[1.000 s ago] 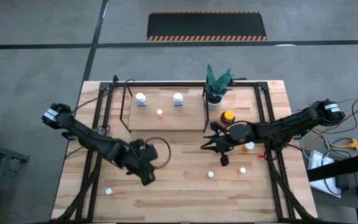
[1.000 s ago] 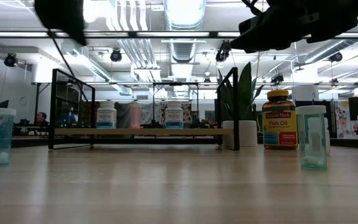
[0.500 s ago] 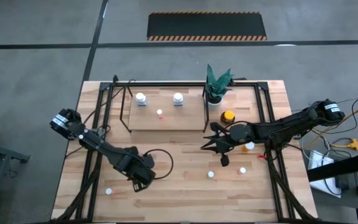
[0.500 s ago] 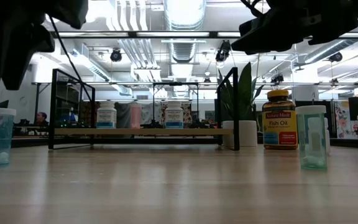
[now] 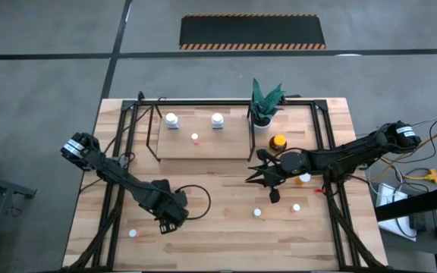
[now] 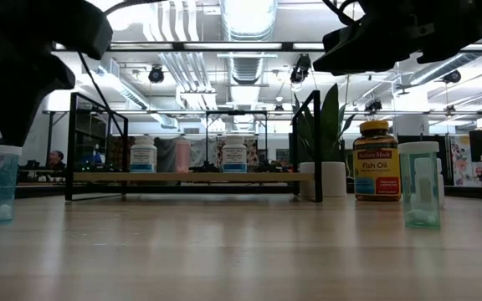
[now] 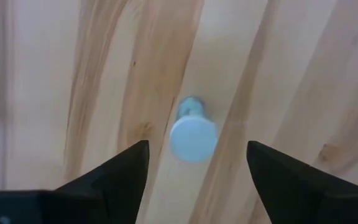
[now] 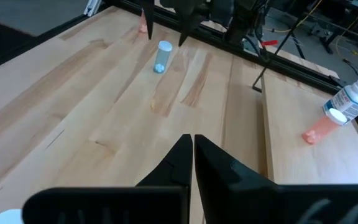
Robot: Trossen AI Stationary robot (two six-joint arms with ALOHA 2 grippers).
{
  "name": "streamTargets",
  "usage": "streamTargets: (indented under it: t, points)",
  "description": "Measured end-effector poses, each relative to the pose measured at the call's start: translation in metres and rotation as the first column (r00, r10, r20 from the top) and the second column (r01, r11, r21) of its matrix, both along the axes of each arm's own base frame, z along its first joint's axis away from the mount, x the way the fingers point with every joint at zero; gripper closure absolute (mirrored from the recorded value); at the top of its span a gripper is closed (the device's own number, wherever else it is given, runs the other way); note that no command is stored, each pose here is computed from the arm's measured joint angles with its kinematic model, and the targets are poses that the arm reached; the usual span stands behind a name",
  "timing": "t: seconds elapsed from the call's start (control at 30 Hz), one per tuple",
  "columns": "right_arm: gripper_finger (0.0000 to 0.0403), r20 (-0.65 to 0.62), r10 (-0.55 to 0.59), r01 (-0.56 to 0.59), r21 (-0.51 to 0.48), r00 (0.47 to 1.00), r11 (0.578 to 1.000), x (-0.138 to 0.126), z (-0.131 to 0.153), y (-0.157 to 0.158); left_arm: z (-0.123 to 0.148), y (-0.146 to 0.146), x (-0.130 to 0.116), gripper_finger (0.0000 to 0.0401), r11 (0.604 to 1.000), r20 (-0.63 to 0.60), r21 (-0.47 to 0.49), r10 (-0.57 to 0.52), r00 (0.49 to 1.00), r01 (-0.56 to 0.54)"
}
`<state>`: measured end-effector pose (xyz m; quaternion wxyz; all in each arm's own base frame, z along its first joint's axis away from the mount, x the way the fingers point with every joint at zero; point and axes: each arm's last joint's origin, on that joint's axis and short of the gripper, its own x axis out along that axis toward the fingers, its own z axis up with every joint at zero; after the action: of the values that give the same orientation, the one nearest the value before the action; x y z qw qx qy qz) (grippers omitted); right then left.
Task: Pick and place medicine bottles onto shelf by color
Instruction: Put the left blue medicine bottle on the shelf
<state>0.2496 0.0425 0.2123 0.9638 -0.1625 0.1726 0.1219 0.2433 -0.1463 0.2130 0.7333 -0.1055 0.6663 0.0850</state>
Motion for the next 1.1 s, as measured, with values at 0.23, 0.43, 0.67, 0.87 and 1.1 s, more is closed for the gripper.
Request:
streamTargets:
  t: [0.23, 0.43, 0.67, 0.87, 1.1]
  points:
    - [0.0394, 0.0, -0.001, 0.001, 0.0, 1.0, 1.0, 0.0, 0.0, 0.0, -0.011, 0.002, -0.002, 0.0148, 1.0, 0.0, 0.001, -0.009, 1.0, 0.009]
    - [0.0394, 0.001, -0.001, 0.001, 0.0, 1.0, 1.0, 0.0, 0.0, 0.0, -0.013, 0.001, -0.002, 0.0151, 1.0, 0.006, -0.003, -0.009, 1.0, 0.009]
    - [0.0394, 0.0, -0.001, 0.001, 0.0, 1.0, 1.0, 0.0, 0.0, 0.0, -0.013, 0.001, -0.002, 0.0204, 1.0, 0.009, -0.004, -0.01, 1.0, 0.01]
    - [0.0394, 0.0, -0.001, 0.001, 0.0, 1.0, 1.0, 0.0, 0.0, 0.0, -0.013, 0.001, -0.002, 0.0257, 1.0, 0.01, -0.004, -0.01, 1.0, 0.01]
    - [0.0394, 0.0, -0.001, 0.001, 0.0, 1.0, 1.0, 0.0, 0.0, 0.0, -0.013, 0.001, -0.002, 0.0298, 1.0, 0.01, -0.004, -0.009, 1.0, 0.009]
